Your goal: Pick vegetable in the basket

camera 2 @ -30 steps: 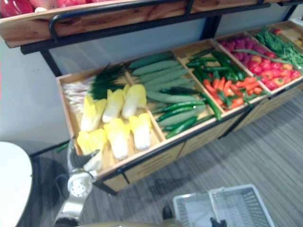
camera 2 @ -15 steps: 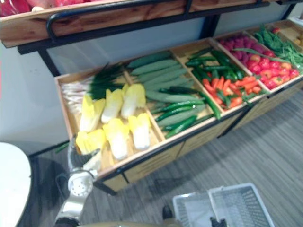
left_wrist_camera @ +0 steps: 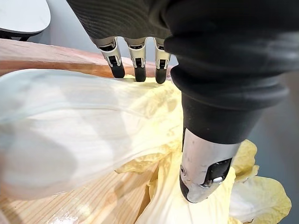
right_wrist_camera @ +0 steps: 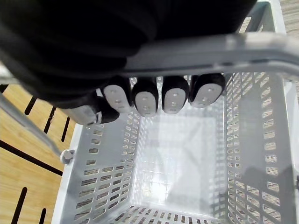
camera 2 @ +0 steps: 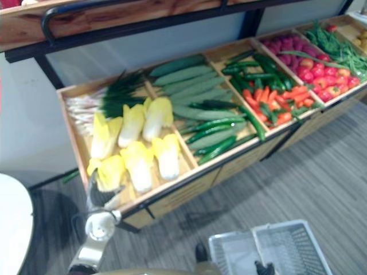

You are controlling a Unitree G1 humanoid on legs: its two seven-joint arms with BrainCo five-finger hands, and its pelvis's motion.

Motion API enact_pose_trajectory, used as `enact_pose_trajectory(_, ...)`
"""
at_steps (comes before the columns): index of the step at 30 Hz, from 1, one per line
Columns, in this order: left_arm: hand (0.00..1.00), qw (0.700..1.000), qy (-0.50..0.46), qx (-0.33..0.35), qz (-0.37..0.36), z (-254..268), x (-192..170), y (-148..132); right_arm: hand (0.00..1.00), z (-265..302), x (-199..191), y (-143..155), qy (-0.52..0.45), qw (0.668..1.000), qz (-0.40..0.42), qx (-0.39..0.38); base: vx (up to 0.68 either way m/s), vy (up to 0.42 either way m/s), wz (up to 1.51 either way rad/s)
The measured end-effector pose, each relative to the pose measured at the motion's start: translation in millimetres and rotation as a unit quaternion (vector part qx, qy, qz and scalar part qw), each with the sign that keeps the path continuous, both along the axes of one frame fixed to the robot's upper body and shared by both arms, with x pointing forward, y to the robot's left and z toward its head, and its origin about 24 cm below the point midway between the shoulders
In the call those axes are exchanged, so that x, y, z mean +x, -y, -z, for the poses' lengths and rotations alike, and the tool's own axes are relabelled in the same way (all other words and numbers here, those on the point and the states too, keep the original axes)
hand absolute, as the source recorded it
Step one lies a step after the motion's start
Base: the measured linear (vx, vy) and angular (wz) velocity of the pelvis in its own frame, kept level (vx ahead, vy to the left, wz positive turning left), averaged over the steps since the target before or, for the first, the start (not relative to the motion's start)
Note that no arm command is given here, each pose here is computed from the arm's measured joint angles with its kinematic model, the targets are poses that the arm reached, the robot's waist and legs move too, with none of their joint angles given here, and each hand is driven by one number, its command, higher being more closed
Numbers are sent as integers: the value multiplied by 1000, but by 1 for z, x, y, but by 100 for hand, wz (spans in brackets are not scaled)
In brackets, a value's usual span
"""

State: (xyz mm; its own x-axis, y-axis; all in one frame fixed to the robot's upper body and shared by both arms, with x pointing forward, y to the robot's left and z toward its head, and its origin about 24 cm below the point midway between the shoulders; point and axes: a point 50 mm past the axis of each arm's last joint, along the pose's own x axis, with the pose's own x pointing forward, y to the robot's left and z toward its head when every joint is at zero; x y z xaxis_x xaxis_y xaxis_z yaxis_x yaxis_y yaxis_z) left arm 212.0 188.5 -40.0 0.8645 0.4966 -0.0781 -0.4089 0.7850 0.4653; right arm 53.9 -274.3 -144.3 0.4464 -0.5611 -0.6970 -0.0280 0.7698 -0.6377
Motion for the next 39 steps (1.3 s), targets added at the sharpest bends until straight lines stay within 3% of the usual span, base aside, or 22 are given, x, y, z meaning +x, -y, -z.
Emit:
enact_pose_trajectory(31, 0, 993, -109, 43, -26, 38, 1, -18, 100, -5, 16, 10, 2, 999, -33, -19, -7, -13, -8)
enact_pose_trajectory(39, 0, 983, -146, 111, -8, 44, 0, -28, 100, -6, 28, 9, 4, 997, -67, -24, -40, -36, -14)
